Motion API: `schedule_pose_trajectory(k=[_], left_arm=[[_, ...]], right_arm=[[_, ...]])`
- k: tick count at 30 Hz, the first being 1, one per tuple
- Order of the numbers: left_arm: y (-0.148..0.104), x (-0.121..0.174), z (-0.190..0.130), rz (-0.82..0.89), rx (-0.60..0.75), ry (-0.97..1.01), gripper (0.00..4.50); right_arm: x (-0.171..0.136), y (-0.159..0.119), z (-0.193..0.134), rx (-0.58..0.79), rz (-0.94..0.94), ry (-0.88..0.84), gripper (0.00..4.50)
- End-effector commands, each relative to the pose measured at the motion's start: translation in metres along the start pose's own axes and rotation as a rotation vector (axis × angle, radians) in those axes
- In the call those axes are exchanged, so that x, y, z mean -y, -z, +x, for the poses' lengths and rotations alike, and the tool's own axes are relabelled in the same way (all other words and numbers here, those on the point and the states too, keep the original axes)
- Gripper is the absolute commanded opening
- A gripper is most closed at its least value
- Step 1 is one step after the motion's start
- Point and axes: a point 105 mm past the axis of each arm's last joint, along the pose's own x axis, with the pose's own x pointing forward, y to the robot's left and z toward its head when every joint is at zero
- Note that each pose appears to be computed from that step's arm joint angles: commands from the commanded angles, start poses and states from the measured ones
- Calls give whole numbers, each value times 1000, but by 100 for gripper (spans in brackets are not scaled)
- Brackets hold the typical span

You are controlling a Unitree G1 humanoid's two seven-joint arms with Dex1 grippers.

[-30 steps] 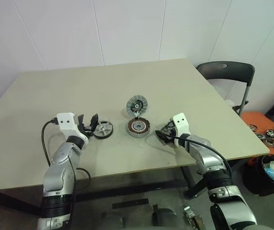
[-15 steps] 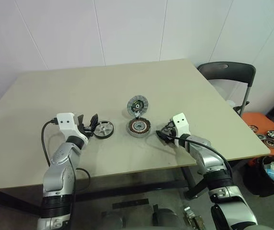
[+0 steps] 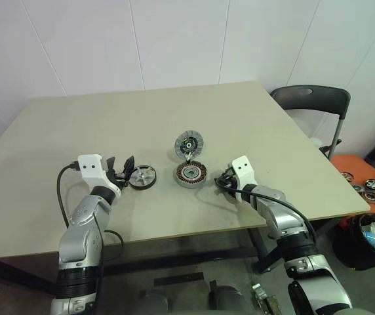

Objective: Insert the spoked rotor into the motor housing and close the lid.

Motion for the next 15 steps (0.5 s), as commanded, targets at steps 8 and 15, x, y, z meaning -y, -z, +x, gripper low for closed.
schedule_pose_trajectory(k=[8, 15], left_arm=[[-14, 1, 2, 25, 45, 9, 325], [-13, 1, 2, 24, 44, 11, 325]], right_arm=[[2, -3, -3, 15, 7, 2, 68], [5, 2, -2, -20, 4, 28, 68]])
